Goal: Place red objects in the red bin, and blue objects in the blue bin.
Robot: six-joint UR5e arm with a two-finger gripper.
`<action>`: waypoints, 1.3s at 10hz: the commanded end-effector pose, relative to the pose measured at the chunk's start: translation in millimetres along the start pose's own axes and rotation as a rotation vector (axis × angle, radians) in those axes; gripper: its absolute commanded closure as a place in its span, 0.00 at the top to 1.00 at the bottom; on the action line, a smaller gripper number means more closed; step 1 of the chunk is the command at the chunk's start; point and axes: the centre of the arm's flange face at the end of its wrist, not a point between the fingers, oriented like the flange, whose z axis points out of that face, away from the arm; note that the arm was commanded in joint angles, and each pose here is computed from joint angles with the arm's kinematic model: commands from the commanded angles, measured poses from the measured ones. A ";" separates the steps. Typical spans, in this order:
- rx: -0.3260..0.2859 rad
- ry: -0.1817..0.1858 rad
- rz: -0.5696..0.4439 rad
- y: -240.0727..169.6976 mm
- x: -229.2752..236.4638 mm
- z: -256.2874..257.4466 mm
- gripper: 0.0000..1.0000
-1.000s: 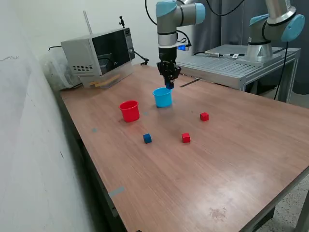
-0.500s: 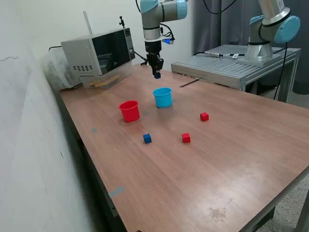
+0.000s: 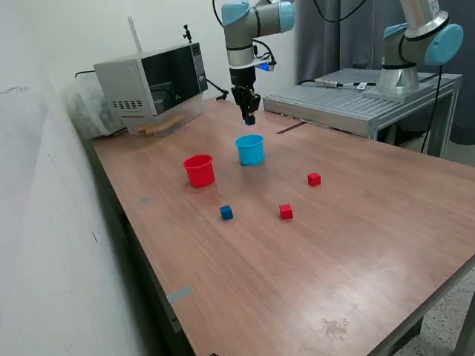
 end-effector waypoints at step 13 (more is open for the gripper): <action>-0.111 0.011 -0.140 9.8 238.8 -48.1 1.00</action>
